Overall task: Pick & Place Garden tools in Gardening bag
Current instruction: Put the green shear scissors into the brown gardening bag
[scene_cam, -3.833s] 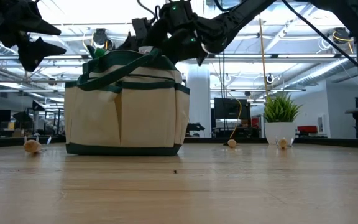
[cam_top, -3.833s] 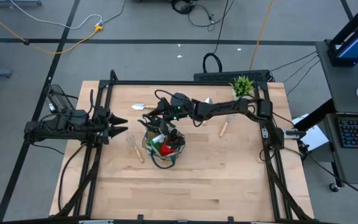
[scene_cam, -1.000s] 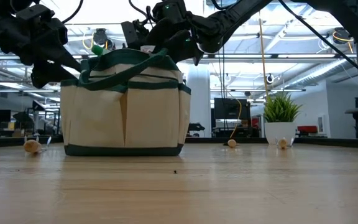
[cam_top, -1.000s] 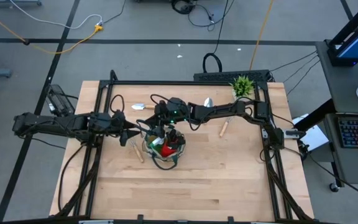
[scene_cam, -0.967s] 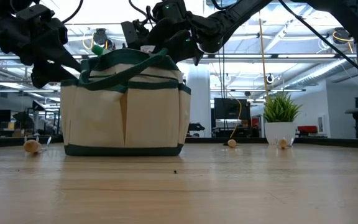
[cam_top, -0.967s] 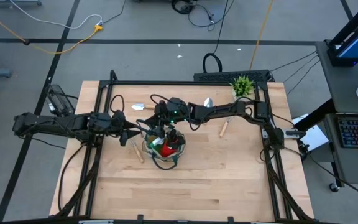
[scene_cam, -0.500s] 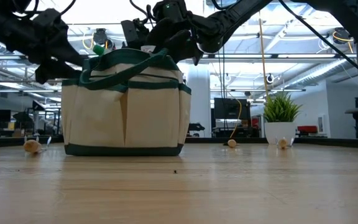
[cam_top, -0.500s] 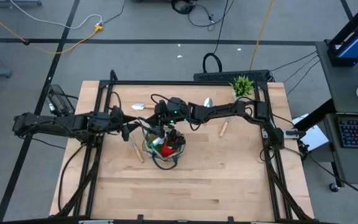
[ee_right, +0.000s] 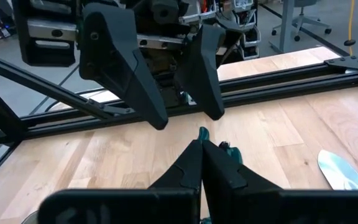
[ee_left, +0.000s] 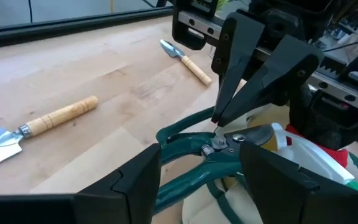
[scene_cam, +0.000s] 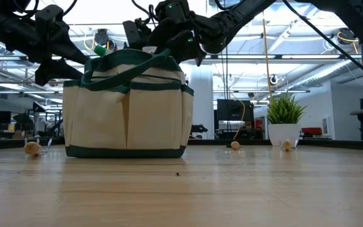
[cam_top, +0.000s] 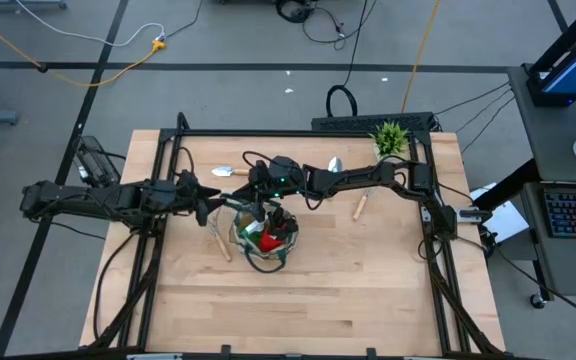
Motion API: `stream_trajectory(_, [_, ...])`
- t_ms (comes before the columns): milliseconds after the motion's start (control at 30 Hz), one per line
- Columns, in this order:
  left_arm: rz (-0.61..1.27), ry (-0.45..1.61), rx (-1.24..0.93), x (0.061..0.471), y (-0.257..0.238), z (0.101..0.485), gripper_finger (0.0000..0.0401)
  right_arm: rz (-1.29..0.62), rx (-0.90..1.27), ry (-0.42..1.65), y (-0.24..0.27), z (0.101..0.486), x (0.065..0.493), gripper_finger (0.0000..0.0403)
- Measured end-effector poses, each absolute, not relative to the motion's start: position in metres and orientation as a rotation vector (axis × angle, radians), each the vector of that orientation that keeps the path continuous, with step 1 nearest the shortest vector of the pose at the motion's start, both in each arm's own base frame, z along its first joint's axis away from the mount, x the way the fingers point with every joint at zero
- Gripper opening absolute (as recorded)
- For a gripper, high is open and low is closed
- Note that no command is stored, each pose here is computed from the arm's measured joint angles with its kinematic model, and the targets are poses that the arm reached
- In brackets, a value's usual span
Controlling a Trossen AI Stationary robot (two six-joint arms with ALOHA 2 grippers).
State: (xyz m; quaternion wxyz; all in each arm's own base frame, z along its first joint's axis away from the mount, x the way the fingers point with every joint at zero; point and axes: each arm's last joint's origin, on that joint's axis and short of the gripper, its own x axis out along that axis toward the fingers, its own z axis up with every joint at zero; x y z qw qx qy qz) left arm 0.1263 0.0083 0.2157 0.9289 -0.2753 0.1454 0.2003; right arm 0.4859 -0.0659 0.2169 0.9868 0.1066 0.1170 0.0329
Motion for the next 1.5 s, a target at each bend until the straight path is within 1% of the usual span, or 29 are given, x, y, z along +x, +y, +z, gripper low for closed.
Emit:
stream_trajectory(333, [0.514, 0.362, -0.702, 0.115, 0.013, 0.207, 0.0225, 0.066, 0.214, 0.235, -0.066, 0.217, 0.486, 0.0000])
stream_trajectory(467, [0.448, 0.371, -0.648, 0.109, 0.012, 0.211, 0.0225, 0.067, 0.214, 0.235, -0.066, 0.217, 0.486, 0.0000])
stream_trajectory(633, [0.355, 0.440, -0.515, 0.101, 0.009, 0.231, 0.0225, 0.067, 0.215, 0.235, -0.066, 0.217, 0.486, 0.0000])
stream_trajectory(733, [0.319, 0.523, -0.359, 0.100, 0.008, 0.238, 0.0225, 0.067, 0.215, 0.235, -0.066, 0.217, 0.486, 0.0000])
stream_trajectory(933, [0.187, 0.654, 0.001, 0.116, 0.003, 0.233, 0.0225, 0.064, 0.221, 0.235, -0.066, 0.217, 0.486, 0.0000])
stream_trajectory(1000, [0.171, 0.700, 0.091, 0.122, 0.002, 0.229, 0.0225, 0.060, 0.239, 0.236, -0.066, 0.217, 0.486, 0.0000])
stream_trajectory(1200, [0.174, 0.784, 0.130, 0.134, 0.000, 0.220, 0.0225, 0.011, 0.235, 0.231, -0.068, 0.217, 0.486, 0.0000])
stream_trajectory(1367, [0.296, 0.829, 0.153, 0.141, 0.002, 0.213, 0.0225, 0.011, 0.234, 0.223, -0.068, 0.218, 0.486, 0.0000])
stream_trajectory(1500, [0.314, 0.827, 0.223, 0.149, 0.002, 0.211, 0.0225, 0.011, 0.234, 0.224, -0.068, 0.218, 0.486, 0.0000])
